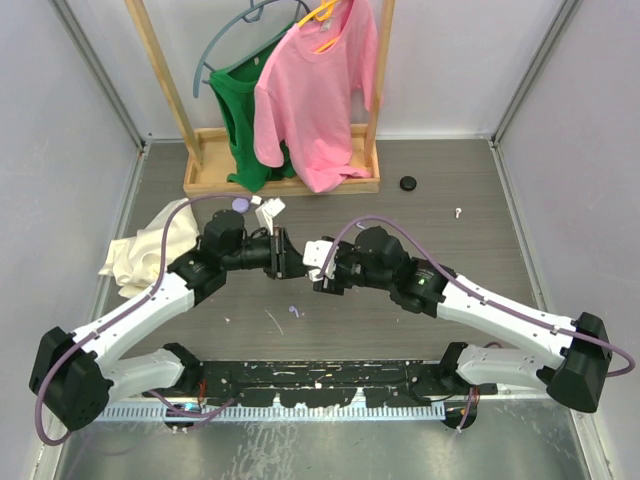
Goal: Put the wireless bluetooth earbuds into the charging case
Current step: Pick up the charging case at the center of the board.
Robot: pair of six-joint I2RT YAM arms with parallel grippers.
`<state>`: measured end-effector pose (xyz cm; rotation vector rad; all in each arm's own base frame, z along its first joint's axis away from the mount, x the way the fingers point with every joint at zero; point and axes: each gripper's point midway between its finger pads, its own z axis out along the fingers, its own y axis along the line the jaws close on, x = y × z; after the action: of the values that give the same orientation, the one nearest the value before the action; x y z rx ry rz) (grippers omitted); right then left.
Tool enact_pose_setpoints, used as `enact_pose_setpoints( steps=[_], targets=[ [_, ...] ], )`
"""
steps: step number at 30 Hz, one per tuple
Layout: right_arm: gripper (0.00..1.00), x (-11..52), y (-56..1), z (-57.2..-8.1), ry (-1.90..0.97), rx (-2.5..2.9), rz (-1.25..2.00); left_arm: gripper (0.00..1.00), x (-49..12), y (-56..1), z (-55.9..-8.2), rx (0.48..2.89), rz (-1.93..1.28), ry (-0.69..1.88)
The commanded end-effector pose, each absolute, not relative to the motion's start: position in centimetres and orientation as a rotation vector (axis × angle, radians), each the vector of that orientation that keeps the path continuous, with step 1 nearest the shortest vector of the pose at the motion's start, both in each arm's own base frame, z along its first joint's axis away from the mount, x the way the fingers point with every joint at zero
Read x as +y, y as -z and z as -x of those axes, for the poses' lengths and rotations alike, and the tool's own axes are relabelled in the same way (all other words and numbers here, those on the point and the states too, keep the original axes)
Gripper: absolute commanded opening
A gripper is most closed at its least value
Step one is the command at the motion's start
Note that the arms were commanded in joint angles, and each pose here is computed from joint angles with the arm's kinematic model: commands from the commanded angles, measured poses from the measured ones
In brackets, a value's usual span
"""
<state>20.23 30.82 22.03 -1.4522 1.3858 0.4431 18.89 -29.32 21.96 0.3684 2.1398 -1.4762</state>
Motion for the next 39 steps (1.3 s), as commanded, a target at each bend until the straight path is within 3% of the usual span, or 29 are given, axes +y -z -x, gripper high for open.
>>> enact_pose_setpoints(
  steps=[1, 12, 22, 39],
  targets=[
    [0.66, 30.7, -26.3, -20.1, -0.466, 1.287, 1.332, 0.12, -29.1, -24.2, -18.8, 2.0, -0.575, 1.316],
    [0.8, 28.4, -28.5, -19.3, -0.572, 1.395, 1.07, 0.08, -27.3, -25.5, -19.0, 1.78, -0.861, 0.893],
    [0.95, 26.4, -33.0, -19.4, -0.787, 1.589, 0.573, 0.06, -26.7, -27.0, -19.6, 1.499, -1.129, 0.563],
    [0.92, 28.8, -33.1, -19.4, -1.15, 1.848, 0.05, 0.06, -27.6, -30.1, -20.7, 0.879, -1.258, 0.116]
  ],
)
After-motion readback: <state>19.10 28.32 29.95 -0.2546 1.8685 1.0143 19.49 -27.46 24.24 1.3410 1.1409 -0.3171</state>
